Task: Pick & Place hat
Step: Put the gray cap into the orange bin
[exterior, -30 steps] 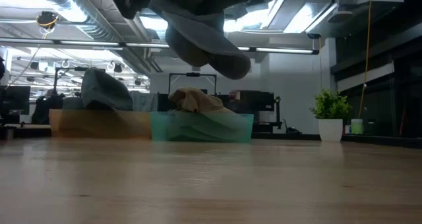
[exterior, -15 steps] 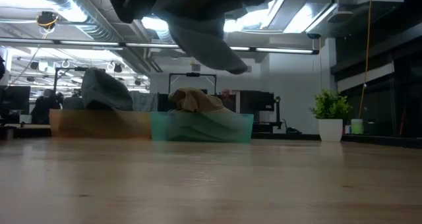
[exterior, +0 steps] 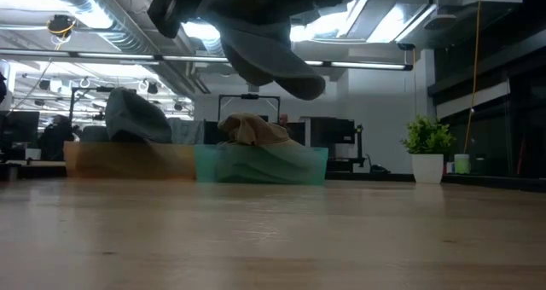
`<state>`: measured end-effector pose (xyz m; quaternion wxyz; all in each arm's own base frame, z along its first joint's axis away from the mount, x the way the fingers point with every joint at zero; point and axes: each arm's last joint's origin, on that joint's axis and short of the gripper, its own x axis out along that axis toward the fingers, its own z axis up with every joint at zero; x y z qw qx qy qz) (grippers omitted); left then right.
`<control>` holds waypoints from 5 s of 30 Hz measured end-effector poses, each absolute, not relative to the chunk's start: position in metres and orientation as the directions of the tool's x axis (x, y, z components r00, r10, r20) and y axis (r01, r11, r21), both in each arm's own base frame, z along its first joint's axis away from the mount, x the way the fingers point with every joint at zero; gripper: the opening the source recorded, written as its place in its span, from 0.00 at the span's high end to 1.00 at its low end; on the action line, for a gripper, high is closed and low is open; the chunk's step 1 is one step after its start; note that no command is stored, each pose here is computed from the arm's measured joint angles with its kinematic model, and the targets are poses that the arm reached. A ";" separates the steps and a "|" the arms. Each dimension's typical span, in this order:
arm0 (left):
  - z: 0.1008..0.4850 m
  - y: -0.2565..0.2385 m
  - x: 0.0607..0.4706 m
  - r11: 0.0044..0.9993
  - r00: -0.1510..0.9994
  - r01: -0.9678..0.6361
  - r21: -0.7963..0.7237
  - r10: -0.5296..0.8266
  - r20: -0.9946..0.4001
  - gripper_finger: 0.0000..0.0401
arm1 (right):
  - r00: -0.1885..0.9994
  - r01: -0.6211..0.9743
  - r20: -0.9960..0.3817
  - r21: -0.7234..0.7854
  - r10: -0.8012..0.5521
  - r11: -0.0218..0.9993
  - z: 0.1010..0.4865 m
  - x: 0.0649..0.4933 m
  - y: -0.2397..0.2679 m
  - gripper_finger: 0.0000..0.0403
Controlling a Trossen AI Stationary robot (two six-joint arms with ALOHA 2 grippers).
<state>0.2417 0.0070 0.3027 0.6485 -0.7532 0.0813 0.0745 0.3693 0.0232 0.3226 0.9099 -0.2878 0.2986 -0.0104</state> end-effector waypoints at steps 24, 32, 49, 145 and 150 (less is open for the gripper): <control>0.311 0.013 0.233 0.244 0.983 -0.181 -0.953 0.024 -0.180 0.99 | 0.784 -0.063 -0.621 -0.056 0.014 0.996 0.317 0.365 0.028 0.77; 0.312 0.013 0.228 0.305 0.981 -0.192 -0.933 0.028 -0.193 0.99 | 0.719 -0.044 -0.686 0.112 0.110 0.993 0.311 0.359 0.024 0.44; 0.347 0.014 0.180 0.688 0.986 -0.135 -0.713 0.161 -0.031 0.99 | 0.677 0.149 -0.735 0.160 0.018 0.976 0.347 0.305 0.017 0.37; 0.252 0.146 0.086 0.681 0.376 -0.731 -0.056 0.332 -0.865 0.75 | 0.606 0.551 -0.701 0.028 -0.377 0.834 0.349 0.298 -0.016 0.43; 0.250 0.150 0.082 0.660 0.361 -0.749 -0.059 0.332 -0.871 0.58 | 0.605 0.552 -0.701 0.028 -0.377 0.833 0.349 0.298 -0.016 0.43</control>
